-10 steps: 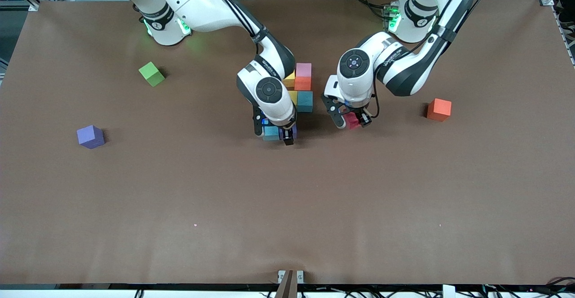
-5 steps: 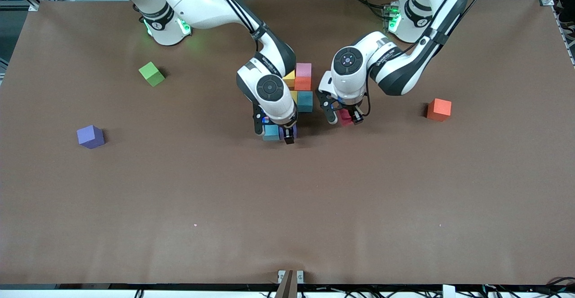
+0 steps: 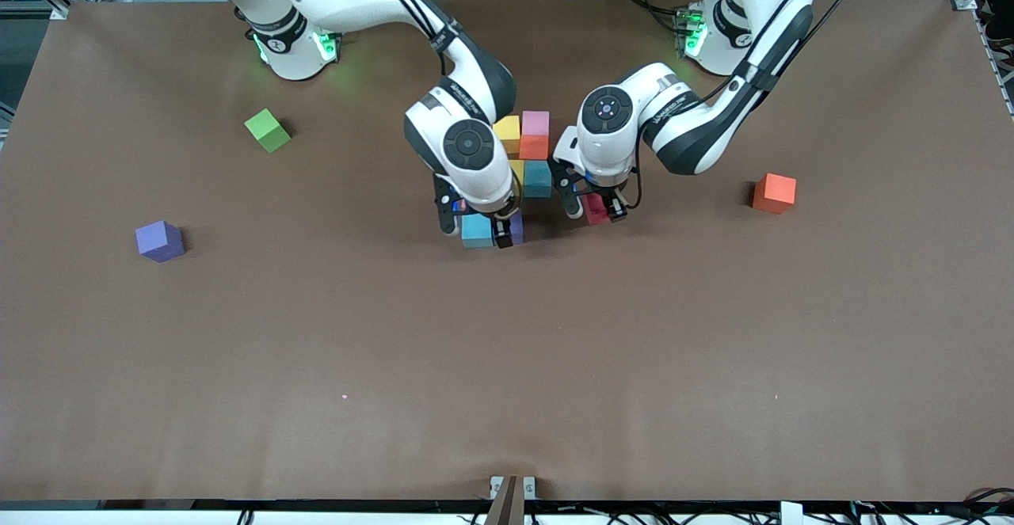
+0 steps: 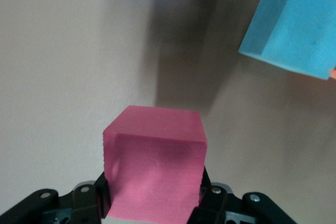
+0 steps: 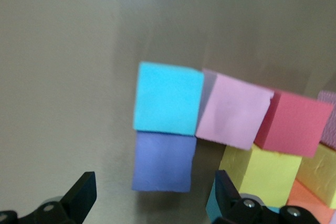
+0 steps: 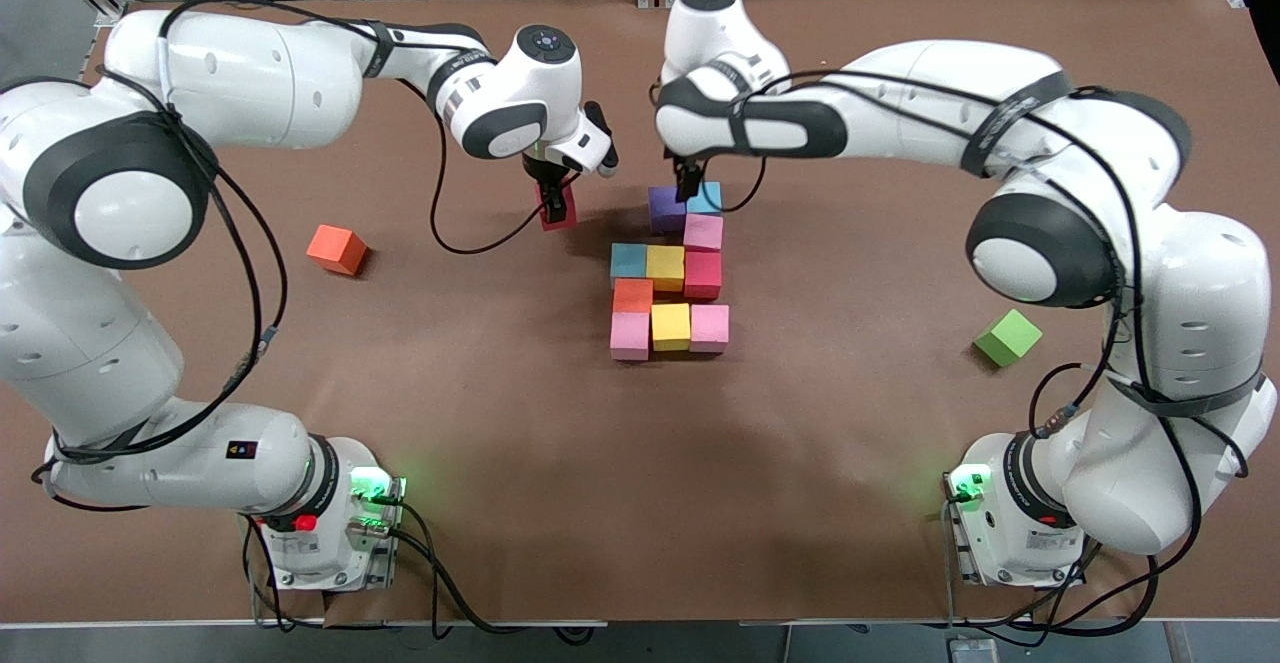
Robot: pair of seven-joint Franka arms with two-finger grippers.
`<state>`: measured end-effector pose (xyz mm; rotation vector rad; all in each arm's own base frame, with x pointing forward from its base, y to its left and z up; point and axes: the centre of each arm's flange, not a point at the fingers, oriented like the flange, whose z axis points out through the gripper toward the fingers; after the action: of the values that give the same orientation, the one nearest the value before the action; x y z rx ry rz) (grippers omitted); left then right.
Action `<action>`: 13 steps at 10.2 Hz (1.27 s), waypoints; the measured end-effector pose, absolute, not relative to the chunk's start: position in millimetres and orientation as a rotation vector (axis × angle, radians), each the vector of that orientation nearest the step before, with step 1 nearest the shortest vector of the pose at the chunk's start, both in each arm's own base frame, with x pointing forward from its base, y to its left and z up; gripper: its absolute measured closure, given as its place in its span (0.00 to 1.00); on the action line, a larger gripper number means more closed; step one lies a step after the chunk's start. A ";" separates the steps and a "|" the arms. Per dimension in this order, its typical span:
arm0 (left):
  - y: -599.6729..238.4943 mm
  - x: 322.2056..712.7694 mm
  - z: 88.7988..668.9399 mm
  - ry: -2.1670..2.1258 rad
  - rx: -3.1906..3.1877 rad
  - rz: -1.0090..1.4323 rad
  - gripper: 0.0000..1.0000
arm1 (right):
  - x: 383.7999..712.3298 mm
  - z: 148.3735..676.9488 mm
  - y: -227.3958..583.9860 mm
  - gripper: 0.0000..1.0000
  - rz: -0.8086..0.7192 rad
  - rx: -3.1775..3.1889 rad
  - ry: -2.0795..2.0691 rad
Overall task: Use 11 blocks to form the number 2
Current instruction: 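Release the purple cube while the left gripper carries red to the figure, then lower the red cube beside the purple cube while the right gripper withdraws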
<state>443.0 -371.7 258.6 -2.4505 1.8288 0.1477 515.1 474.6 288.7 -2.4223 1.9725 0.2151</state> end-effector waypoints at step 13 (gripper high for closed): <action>-443.3 453.3 227.7 2.057 -2.270 0.010 0.39 | 648.7 412.9 43.9 0.00 0.210 -2.987 0.733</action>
<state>453.3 -443.3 227.7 -2.2704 2.0568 0.0105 648.7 43.9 412.9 -2.9866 0.7331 0.2096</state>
